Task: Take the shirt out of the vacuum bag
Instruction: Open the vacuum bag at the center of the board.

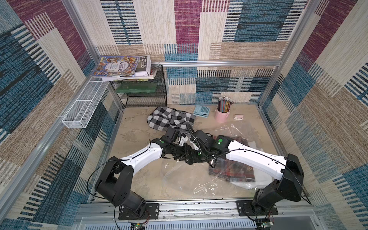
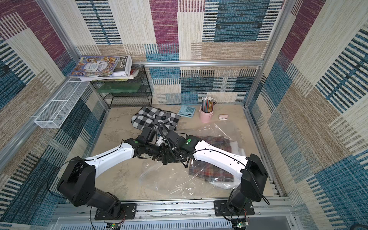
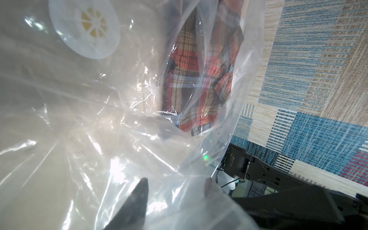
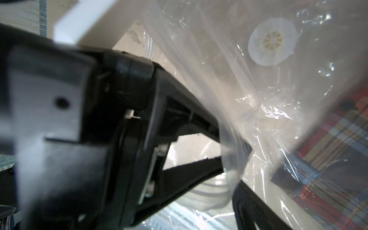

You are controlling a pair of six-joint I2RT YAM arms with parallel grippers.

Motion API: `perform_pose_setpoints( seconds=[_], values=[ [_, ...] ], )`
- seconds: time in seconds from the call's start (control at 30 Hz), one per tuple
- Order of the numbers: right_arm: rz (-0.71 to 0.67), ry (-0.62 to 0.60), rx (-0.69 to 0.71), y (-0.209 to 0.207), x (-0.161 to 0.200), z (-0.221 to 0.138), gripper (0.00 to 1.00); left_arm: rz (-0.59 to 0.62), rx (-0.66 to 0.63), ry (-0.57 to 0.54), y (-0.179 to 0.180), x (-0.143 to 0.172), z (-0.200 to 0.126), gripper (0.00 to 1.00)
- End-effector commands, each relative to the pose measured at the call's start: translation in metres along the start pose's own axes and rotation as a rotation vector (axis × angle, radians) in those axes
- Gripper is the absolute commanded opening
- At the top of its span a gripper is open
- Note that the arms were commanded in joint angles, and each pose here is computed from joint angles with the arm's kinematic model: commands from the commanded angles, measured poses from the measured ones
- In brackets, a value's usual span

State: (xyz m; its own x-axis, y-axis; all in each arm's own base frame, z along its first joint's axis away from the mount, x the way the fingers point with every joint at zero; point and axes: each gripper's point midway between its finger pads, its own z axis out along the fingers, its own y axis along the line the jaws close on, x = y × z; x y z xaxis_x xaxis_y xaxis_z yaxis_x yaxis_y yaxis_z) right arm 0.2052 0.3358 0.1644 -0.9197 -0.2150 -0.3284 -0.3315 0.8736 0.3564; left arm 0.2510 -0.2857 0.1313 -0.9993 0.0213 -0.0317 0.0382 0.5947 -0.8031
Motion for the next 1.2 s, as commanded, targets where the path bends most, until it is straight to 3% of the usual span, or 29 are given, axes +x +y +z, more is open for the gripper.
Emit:
perform_pose_setpoints(
  seconds=[0.0,0.1,0.37,0.83,1.17],
  values=[
    [0.042,-0.077,0.112,-0.021,-0.015,0.002,0.78,-0.001,0.022,0.028,-0.005,0.007,0.0,0.45],
    [0.05,-0.089,0.136,-0.025,-0.019,0.002,0.75,-0.008,0.011,0.036,-0.003,0.009,-0.001,0.43],
    [0.102,-0.199,0.071,-0.029,-0.031,-0.021,0.68,-0.041,-0.009,0.063,0.009,0.016,0.005,0.21],
    [0.085,-0.145,-0.027,-0.021,-0.042,-0.009,0.64,-0.039,0.0,0.064,0.01,0.017,0.006,0.18],
    [0.059,-0.042,0.058,-0.033,-0.015,0.004,0.57,-0.038,0.0,0.069,0.01,0.015,0.008,0.16]
  ],
)
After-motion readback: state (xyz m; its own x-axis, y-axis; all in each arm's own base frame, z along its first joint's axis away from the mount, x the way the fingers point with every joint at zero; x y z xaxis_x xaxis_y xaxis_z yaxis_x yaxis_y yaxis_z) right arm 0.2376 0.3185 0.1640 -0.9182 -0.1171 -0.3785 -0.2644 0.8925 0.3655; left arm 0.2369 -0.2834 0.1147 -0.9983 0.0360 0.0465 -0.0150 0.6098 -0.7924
